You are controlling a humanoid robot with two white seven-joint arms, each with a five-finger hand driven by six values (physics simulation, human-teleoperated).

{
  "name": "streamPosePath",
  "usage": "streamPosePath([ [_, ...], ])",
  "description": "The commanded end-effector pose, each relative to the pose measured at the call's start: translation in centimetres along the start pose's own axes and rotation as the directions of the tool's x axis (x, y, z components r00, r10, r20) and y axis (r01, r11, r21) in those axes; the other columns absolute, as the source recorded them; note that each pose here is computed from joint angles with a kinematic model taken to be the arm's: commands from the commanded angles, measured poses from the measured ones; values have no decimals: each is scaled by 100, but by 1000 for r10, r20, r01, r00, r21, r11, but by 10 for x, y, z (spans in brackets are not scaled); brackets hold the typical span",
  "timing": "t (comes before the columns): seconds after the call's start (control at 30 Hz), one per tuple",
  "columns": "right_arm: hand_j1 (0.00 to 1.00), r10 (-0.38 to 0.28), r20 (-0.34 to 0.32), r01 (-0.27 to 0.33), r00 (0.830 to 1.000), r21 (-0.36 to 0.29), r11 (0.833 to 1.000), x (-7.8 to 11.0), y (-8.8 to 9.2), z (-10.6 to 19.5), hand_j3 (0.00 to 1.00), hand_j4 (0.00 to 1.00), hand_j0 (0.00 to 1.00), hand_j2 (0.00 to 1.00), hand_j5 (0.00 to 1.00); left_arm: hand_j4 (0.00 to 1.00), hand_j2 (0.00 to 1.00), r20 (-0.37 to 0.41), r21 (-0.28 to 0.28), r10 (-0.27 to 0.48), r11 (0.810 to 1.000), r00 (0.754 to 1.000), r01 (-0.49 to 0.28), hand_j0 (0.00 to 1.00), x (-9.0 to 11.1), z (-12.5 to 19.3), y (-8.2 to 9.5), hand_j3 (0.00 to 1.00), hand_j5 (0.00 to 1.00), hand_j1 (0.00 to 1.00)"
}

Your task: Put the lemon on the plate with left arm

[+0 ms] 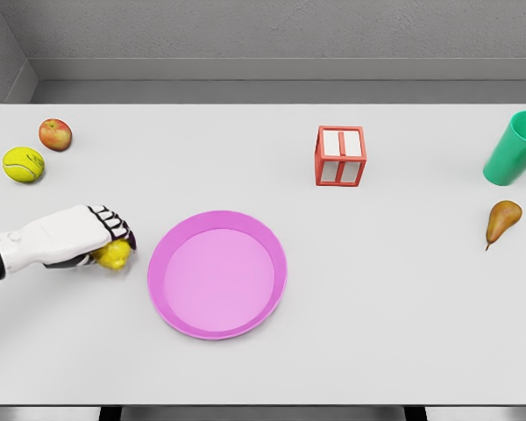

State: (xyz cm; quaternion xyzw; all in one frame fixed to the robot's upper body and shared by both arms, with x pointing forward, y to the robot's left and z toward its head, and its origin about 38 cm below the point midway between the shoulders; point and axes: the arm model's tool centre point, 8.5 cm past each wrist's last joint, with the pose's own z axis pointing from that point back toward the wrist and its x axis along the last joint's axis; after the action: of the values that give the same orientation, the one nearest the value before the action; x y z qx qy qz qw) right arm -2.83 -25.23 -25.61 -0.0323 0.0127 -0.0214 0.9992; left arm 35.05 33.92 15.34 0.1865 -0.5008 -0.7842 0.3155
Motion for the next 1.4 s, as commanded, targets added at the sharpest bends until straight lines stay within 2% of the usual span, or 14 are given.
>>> streamPosePath([
  [0.0,100,0,1,0,1000,0,1000,0,0,0,100,100,100,100,100,40,40,3,18,32,999,999,-32,40,-2,1,0,40,40,40],
  [0.23,100,0,1,0,1000,0,1000,0,0,0,100,100,100,100,100,40,40,14,101,28,994,999,-30,40,-3,-3,24,40,40,40],
  [0.4,100,0,1,0,1000,1,1000,0,0,0,100,100,100,100,100,40,40,25,130,28,991,999,-31,40,-4,-5,34,40,40,40],
  [0.47,100,0,-1,0,1000,0,1000,0,0,0,100,100,100,100,100,40,40,61,159,53,985,997,-63,40,7,-18,34,40,40,40],
  [0.53,100,0,1,0,1000,0,1000,0,0,0,100,100,100,100,100,40,40,106,164,55,984,993,-72,40,19,-33,34,40,40,40],
  [0.7,100,0,-1,0,1000,2,1000,0,0,0,100,100,100,100,100,41,41,158,169,39,983,987,-66,41,38,-44,37,41,41,41],
  [0.77,100,0,1,0,1000,0,1000,0,0,0,100,100,100,100,100,40,40,230,152,13,987,973,-50,40,60,-60,38,40,40,40],
  [0.97,100,0,1,0,1000,0,1000,0,0,0,100,100,100,100,100,44,44,236,136,-1,990,972,-32,44,67,-70,38,44,44,44],
  [1.0,100,1,-1,-1,1000,0,1000,0,0,0,100,100,100,100,100,46,46,249,135,-4,990,969,-31,46,73,-76,37,46,46,46],
  [1.03,100,0,-1,0,1000,0,1000,0,0,0,100,100,100,100,100,63,63,253,134,-18,991,967,-17,63,76,-80,38,63,63,63],
  [1.07,100,0,1,0,1000,0,1000,0,0,0,100,100,100,100,100,94,94,251,146,-21,989,968,-17,94,76,-80,41,94,94,94],
  [1.13,100,0,-1,0,1000,0,1000,0,0,0,100,100,100,100,100,100,100,248,149,-29,989,968,-9,100,74,-80,44,100,100,100],
  [1.3,100,0,1,0,1000,0,1000,0,0,0,100,100,100,100,100,100,100,215,163,-34,987,976,-2,100,60,-73,52,100,100,100],
  [1.37,100,1,1,-1,1000,0,1000,0,0,0,100,100,100,100,100,100,100,58,211,7,977,998,-19,100,10,-39,59,100,100,100],
])
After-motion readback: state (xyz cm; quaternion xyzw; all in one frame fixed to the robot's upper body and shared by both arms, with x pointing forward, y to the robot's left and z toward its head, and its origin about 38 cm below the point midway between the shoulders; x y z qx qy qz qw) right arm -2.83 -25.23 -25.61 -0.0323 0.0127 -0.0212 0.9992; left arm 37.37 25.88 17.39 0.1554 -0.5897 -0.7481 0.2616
